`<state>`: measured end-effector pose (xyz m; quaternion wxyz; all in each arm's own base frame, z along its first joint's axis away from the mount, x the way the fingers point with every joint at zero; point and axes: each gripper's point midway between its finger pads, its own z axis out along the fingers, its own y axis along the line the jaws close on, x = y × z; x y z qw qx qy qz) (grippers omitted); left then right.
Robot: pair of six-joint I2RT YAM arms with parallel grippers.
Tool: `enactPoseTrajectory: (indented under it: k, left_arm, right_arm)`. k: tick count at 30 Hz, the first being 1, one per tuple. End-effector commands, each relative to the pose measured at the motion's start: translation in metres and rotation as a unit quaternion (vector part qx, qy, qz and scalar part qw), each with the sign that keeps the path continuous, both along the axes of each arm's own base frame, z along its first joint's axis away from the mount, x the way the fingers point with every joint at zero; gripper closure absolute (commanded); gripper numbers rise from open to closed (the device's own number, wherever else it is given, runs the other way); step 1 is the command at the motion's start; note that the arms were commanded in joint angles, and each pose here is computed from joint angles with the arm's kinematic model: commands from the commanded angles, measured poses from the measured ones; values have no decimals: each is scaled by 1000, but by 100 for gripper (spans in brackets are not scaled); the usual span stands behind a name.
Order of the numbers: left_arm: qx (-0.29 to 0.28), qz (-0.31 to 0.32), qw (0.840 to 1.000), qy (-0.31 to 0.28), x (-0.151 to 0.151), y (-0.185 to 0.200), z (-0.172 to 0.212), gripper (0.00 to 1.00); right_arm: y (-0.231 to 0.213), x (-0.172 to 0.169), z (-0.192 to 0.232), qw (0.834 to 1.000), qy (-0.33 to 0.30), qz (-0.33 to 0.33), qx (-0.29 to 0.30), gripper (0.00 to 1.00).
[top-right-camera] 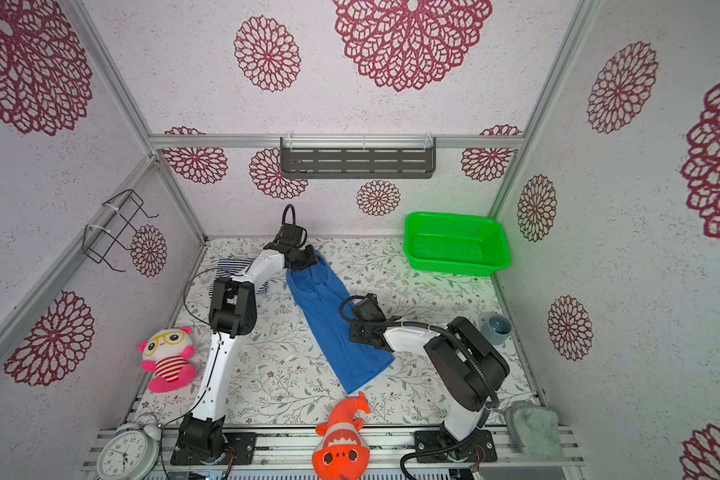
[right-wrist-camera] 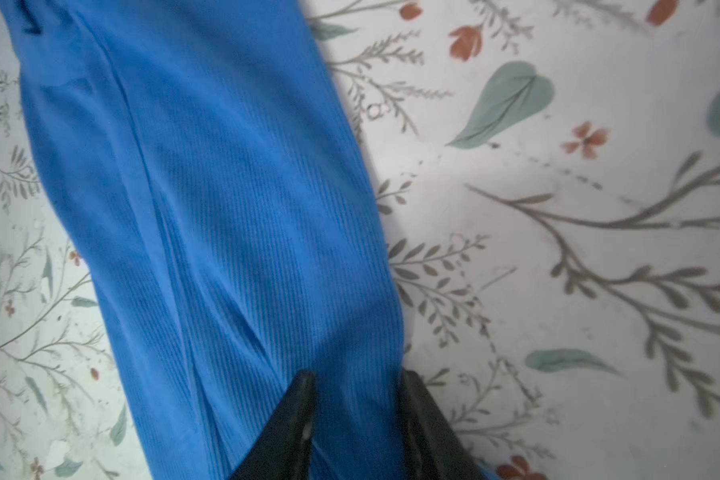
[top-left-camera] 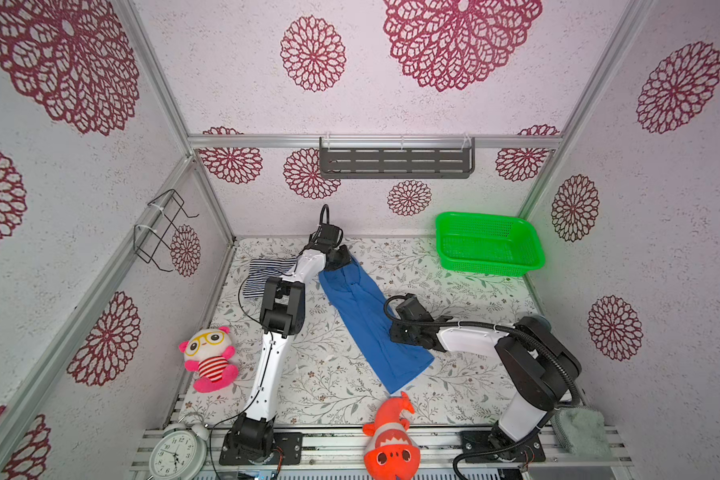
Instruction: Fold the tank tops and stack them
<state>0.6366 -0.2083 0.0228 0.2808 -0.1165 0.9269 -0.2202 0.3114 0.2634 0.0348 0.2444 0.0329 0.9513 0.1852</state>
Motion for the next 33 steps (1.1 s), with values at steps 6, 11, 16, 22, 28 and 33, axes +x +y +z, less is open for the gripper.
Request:
enactPoseTrajectory:
  k: [6, 11, 16, 22, 28, 33]
  left_arm:
    - [-19, -30, 998, 57, -14, -15, -24, 58]
    - [29, -32, 999, 3, -31, 11, 41, 48]
    - [56, -27, 998, -6, -64, 41, 89, 48]
    - [48, -24, 997, 49, -109, 47, 48, 53]
    - [23, -27, 995, 90, -114, 31, 3, 57]
    - [11, -34, 993, 116, -102, 16, -33, 58]
  right_arm:
    - [-13, 41, 62, 996, -53, 17, -66, 54]
    - [-22, 41, 43, 996, -23, 36, -80, 54]
    - [-23, 46, 26, 996, 10, 45, -73, 58]
    - [-13, 49, 11, 996, 30, 64, -62, 61]
    - [-12, 46, -1, 995, 40, 67, -64, 61]
    - [-19, 31, -18, 994, 68, 56, -66, 62]
